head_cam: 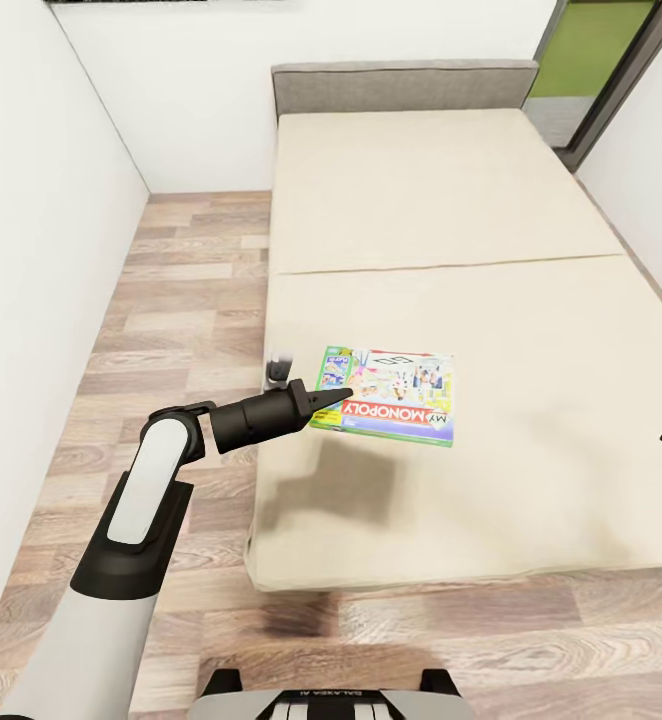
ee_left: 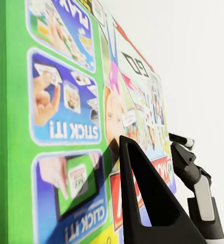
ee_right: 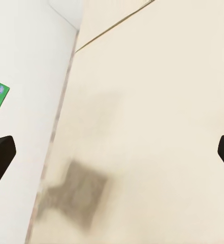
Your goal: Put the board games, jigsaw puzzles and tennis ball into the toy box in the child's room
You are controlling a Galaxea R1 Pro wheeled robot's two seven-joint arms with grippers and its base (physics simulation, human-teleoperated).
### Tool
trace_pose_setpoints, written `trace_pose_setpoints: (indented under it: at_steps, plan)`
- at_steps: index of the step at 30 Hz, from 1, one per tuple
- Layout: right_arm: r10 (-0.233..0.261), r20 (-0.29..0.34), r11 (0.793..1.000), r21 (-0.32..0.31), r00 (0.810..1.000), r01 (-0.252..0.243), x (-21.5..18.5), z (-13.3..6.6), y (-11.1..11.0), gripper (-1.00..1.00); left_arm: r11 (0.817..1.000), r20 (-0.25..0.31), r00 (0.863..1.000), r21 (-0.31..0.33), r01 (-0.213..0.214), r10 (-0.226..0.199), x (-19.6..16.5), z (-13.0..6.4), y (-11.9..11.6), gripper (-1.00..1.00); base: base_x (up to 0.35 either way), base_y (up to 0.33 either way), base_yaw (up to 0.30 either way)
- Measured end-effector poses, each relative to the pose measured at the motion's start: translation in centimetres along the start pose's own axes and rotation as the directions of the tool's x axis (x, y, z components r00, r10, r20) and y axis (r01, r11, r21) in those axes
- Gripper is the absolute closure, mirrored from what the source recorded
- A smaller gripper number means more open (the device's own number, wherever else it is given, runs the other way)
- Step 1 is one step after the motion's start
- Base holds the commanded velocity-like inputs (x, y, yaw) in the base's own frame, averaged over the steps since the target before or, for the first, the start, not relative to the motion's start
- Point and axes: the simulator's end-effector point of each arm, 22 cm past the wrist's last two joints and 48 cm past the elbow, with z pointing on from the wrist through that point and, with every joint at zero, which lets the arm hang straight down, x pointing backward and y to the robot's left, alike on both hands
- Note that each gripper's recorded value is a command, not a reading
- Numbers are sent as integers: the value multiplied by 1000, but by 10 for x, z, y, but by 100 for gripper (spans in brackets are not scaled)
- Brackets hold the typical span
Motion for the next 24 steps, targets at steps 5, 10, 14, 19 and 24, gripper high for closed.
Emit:
trace_pose_setpoints:
  at_steps: [5, 10, 14, 19, 24]
  plan:
    - [0, -1, 1000, 0, 1000, 0, -6, -3, 6, -100, 1000, 1, 1000, 15, 3, -3, -2, -1, -12, 100, 0, 0, 32]
    - [0, -1, 1000, 0, 1000, 0, -11, -7, 11, -100, 1000, 2, 1000, 30, 6, -6, -5, -3, -23, 100, 0, 0, 100]
    - [1, -2, 1000, -1, 1000, -1, -15, -9, 16, -100, 997, 6, 1000, 65, 28, -28, -7, -6, -37, 100, 0, 0, 202]
    - [2, -3, 1000, -2, 1000, -2, -20, -12, 21, -100, 994, 8, 999, 93, 48, -49, -10, -10, -49, 100, 0, 0, 237]
    - [8, -3, 1000, -8, 1000, -8, -24, -15, 28, -100, 993, 9, 998, 107, 58, -59, -13, -14, -59, 100, 0, 0, 135]
